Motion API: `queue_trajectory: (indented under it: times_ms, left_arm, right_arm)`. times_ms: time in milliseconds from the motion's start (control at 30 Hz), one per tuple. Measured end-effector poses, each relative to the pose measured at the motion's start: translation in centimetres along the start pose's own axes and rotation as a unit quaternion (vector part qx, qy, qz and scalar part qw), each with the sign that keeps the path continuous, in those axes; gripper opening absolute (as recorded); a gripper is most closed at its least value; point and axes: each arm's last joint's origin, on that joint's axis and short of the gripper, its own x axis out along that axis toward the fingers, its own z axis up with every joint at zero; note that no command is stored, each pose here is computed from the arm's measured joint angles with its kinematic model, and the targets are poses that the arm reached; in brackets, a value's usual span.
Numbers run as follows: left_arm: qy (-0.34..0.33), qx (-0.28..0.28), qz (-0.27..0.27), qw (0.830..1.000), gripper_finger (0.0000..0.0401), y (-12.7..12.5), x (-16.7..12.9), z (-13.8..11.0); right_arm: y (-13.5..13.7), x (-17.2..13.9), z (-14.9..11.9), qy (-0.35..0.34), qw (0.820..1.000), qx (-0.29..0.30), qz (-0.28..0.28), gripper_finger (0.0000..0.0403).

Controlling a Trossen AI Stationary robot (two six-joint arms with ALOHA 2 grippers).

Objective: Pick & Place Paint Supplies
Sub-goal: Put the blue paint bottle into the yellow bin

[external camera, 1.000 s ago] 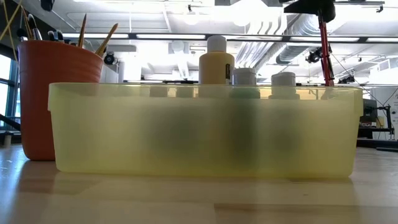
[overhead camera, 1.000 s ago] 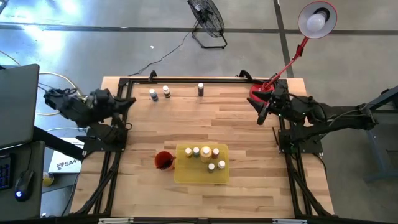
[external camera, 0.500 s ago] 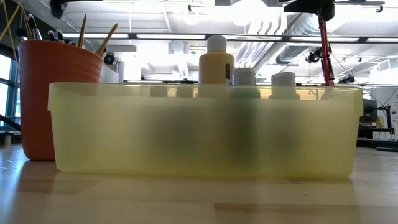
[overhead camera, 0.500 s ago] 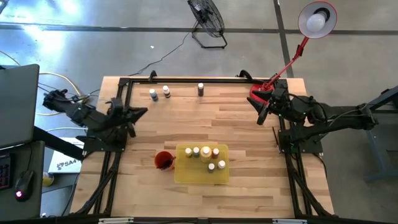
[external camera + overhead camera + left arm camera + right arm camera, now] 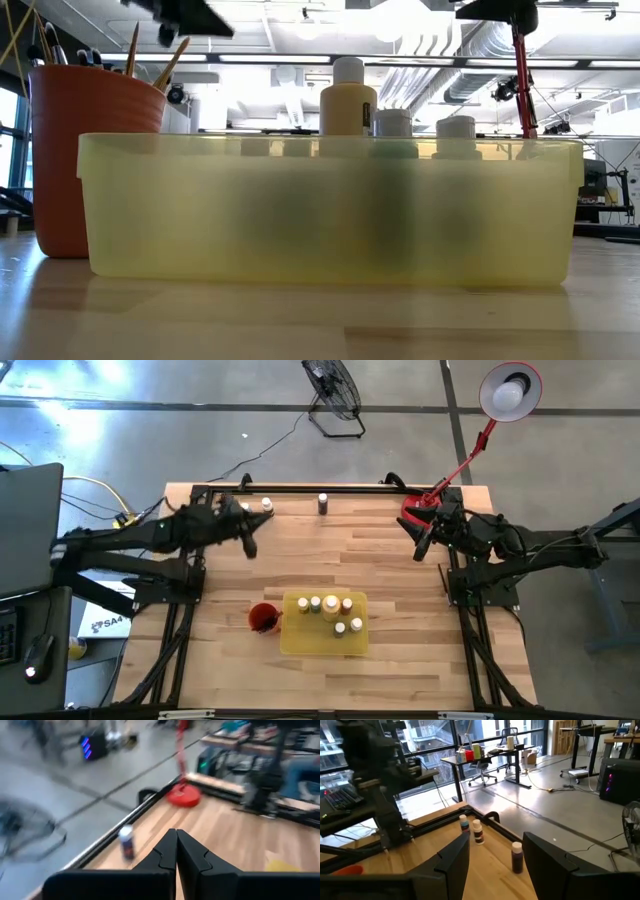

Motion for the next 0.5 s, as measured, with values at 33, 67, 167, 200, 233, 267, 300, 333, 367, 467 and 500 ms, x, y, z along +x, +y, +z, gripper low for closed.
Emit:
queue_trajectory:
  times_ms: [33, 67, 167, 200, 233, 267, 300, 333, 367, 467, 500]
  left_arm:
    - [0.014, -0.016, 0.017, 1.0, 0.0, 0.8, -0.1, 0.0]
    - [0.028, -0.032, 0.039, 0.998, 0.0, 1.6, -0.2, 0.0]
    - [0.044, -0.081, 0.097, 0.991, 0.0, 3.5, -0.9, 0.6]
    - [0.048, -0.096, 0.113, 0.988, 0.0, 3.9, -1.0, 0.7]
    - [0.049, -0.114, 0.13, 0.984, 0.0, 4.4, -1.1, 0.8]
    - [0.047, -0.132, 0.145, 0.979, 0.0, 4.9, -1.2, 1.0]
    - [0.046, -0.148, 0.161, 0.975, 0.0, 5.3, -1.2, 1.1]
    - [0.045, -0.159, 0.176, 0.97, 0.0, 5.8, -1.1, 1.2]
    - [0.044, -0.169, 0.192, 0.966, 0.0, 6.3, -1.0, 1.2]
    - [0.058, -0.196, 0.234, 0.95, 0.0, 7.6, -0.5, 0.9]
    - [0.064, -0.205, 0.243, 0.946, 0.0, 8.1, -0.3, 0.8]
  right_arm:
    - [0.0, 0.0, 0.0, 0.0, 1.0, 0.003, 0.0, 0.0174]
    - [0.0, 0.0, 0.0, 0.002, 1.0, 0.003, 0.0, 0.0174]
    - [0.0, 0.0, -0.1, 0.003, 1.0, 0.002, 0.0, 0.0174]
    - [0.0, 0.0, -0.1, 0.003, 1.0, 0.002, 0.0, 0.0174]
    - [0.0, 0.0, -0.1, 0.003, 1.0, 0.002, 0.0, 0.0174]
    - [0.0, 0.0, -0.1, 0.003, 1.0, 0.002, 0.0, 0.0174]
    - [0.0, 0.0, -0.1, 0.003, 1.0, 0.002, 0.0, 0.0174]
    - [0.0, 0.0, -0.1, 0.003, 1.0, 0.001, 0.0, 0.0174]
    - [0.0, 0.0, -0.1, 0.003, 1.0, 0.001, 0.0, 0.0174]
    - [0.0, 0.0, -0.1, 0.003, 1.0, 0.0, -0.001, 0.0174]
    - [0.0, 0.0, -0.1, 0.003, 1.0, 0.0, -0.001, 0.0174]
